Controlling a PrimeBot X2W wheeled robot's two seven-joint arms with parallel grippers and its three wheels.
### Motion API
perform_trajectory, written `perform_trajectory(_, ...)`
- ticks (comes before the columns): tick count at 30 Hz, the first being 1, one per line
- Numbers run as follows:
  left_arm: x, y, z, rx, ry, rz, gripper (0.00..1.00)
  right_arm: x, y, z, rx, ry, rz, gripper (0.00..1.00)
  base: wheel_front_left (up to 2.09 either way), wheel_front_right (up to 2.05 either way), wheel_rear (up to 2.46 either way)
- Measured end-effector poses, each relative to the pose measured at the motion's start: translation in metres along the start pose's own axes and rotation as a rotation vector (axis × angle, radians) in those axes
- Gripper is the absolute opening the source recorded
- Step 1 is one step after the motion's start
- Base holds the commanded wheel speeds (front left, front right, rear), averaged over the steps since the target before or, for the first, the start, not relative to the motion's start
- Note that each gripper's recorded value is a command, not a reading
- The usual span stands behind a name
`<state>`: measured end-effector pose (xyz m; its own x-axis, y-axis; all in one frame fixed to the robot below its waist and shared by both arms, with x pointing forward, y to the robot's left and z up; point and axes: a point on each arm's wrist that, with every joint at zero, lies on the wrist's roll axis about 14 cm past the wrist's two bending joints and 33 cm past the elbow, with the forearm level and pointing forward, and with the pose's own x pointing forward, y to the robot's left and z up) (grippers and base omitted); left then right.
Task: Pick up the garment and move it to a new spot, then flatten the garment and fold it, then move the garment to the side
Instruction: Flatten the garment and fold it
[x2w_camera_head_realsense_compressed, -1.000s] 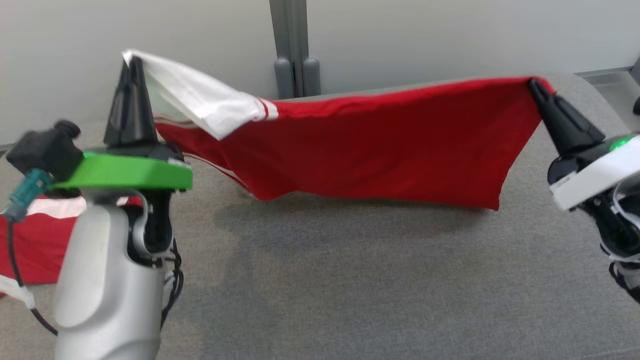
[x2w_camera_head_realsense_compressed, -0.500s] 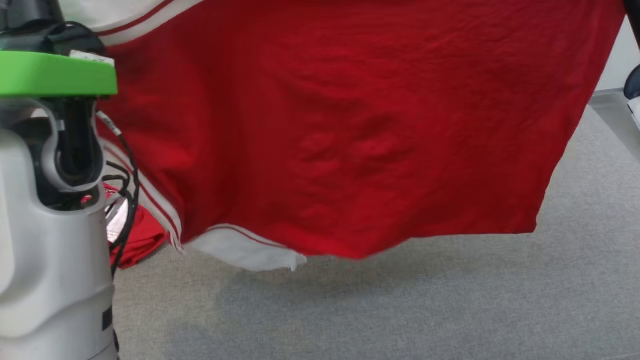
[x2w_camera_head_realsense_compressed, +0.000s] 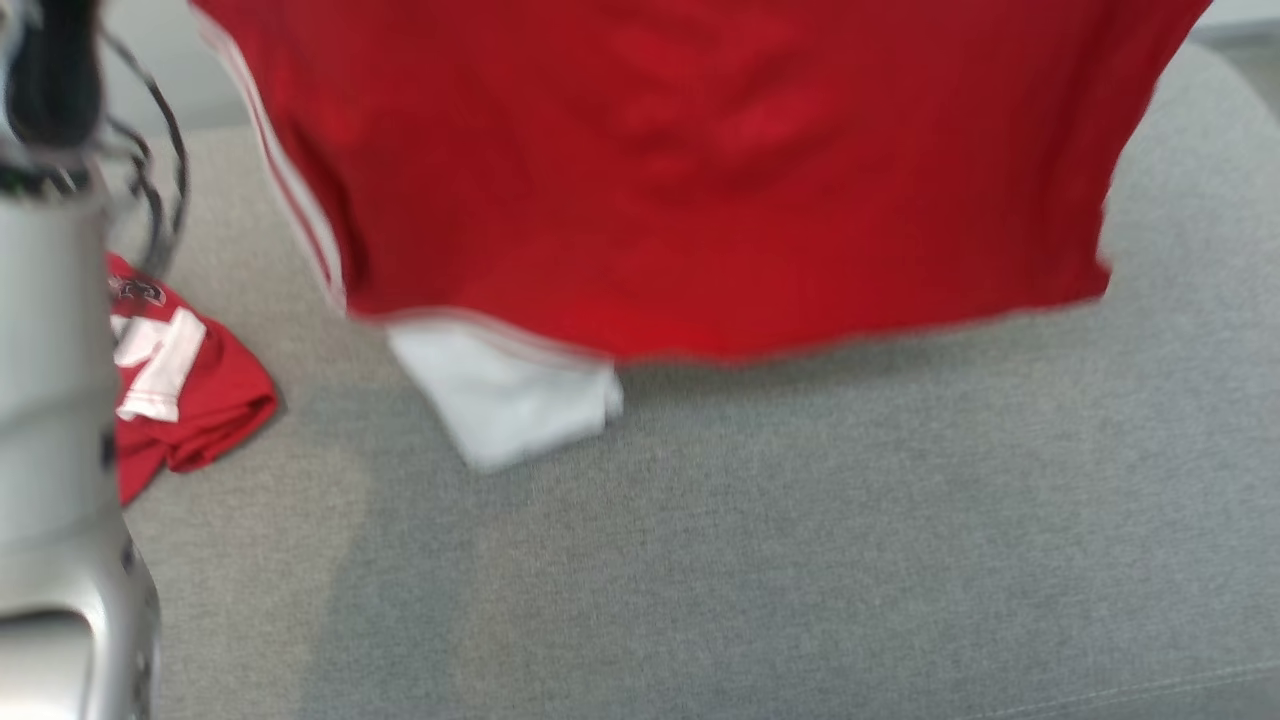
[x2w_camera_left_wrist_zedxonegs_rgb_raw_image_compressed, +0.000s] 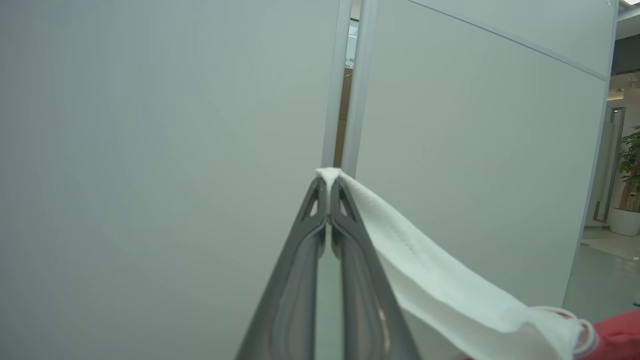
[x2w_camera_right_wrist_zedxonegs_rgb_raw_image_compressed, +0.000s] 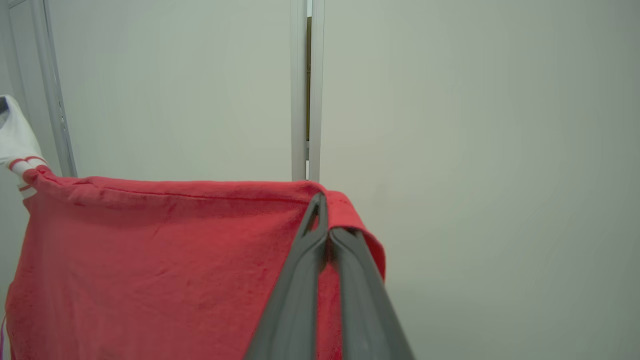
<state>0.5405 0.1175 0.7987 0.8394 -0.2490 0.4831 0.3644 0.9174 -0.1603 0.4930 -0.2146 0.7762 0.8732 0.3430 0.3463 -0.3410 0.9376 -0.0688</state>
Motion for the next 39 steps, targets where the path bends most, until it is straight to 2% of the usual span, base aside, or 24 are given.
perform_trajectory(3, 0.037, 0.012, -0.013, 0.032, 0.007, 0.004, 0.0, 0.04, -0.012, -0.008, -0.089, -0.007, -0.005, 0.0, 0.0, 0.0, 0.0)
perform_trajectory(7, 0.079, 0.033, -0.034, 0.057, -0.022, 0.036, 0.0, 0.083, -0.028, -0.04, -0.195, 0.016, -0.006, 0.0, 0.0, 0.0, 0.0)
perform_trajectory(11, 0.105, 0.061, -0.043, 0.035, -0.106, 0.098, 0.0, 0.12, -0.041, -0.056, -0.277, -0.045, -0.012, 0.0, 0.0, 0.0, 0.0)
perform_trajectory(13, 0.113, 0.07, -0.046, 0.032, -0.145, 0.108, 0.0, 0.132, -0.046, -0.07, -0.296, -0.067, -0.016, 0.0, 0.0, 0.0, 0.0)
perform_trajectory(15, 0.117, 0.081, -0.063, 0.027, -0.154, 0.121, 0.0, 0.142, -0.045, -0.098, -0.302, -0.054, -0.004, 0.0, 0.0, 0.0, 0.0)
perform_trajectory(19, 0.111, 0.097, -0.118, -0.008, -0.069, 0.143, 0.0, 0.147, -0.046, -0.156, -0.248, 0.02, -0.006, 0.0, 0.0, 0.0, 0.0)
perform_trajectory(25, 0.074, 0.116, -0.2, -0.026, 0.108, 0.181, 0.0, 0.132, -0.037, -0.237, -0.143, 0.157, -0.006, 0.0, 0.0, 0.0, 0.0)
perform_trajectory(31, 0.024, 0.116, -0.242, 0.02, 0.225, 0.166, 0.0, 0.089, -0.013, -0.297, -0.082, 0.298, 0.032, 0.0, 0.0, 0.0, 0.0)
perform_trajectory(35, -0.022, 0.118, -0.26, 0.041, 0.305, 0.176, 0.0, 0.051, 0.007, -0.319, -0.042, 0.389, 0.065, 0.0, 0.0, 0.0, 0.0)
perform_trajectory(39, -0.069, 0.106, -0.271, 0.05, 0.384, 0.159, 0.0, 0.012, 0.03, -0.331, -0.013, 0.478, 0.114, 0.0, 0.0, 0.0, 0.0)
